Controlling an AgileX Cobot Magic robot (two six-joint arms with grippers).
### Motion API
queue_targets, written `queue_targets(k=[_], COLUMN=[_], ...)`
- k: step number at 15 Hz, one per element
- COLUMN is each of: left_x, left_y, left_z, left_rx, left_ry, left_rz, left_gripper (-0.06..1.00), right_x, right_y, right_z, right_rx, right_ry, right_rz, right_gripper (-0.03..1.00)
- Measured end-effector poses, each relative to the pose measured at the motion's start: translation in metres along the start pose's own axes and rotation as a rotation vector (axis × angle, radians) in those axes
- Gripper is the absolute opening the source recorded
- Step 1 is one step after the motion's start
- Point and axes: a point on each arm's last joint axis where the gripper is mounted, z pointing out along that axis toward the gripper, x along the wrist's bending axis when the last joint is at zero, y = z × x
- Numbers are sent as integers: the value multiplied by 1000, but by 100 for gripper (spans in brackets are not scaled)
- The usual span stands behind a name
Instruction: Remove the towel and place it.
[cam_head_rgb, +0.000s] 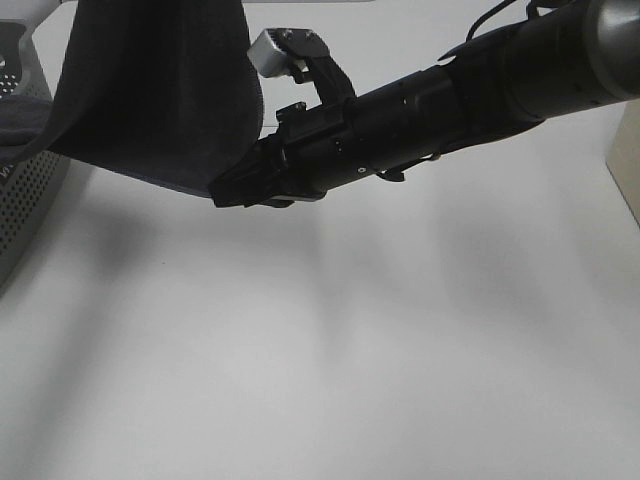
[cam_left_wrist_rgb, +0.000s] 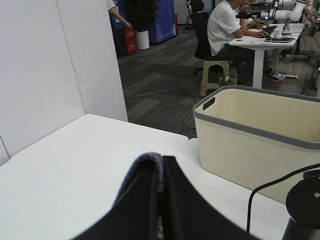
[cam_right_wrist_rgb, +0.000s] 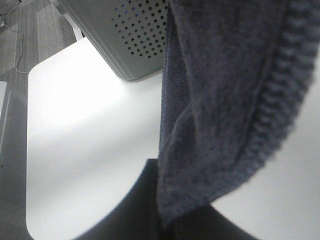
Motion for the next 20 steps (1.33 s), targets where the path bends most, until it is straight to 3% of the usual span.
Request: queue_targets(k=[2, 5, 8, 10, 12, 15, 20], left_x=[2, 8, 15, 15, 12, 7, 20], left_y=[3, 8, 15, 20, 33, 76, 125], left_z=[0, -1, -2, 2, 7, 12, 25], left_rx=[-38, -87, -179, -234, -264, -380, -551], left_ry=[26, 82, 153, 208, 277, 344, 313], left_rz=[-34, -82, -183, -254, -263, -254, -218], left_gripper=[0, 0, 0, 0, 0, 0, 0], right_x=[-8, -18, -19, -17, -8, 13, 34], right_y=[9, 26, 56, 91, 131, 179, 219], right_z=[-24, -60, -92, -123, -161, -214, -262], right_rx=[32, 84, 297, 389, 405, 320, 139], right_ry=[-43, -37, -72, -202, -377, -630, -922], right_rz=[24, 23, -115, -186, -289, -446, -606], right_gripper=[1, 1, 1, 1, 1, 1, 1])
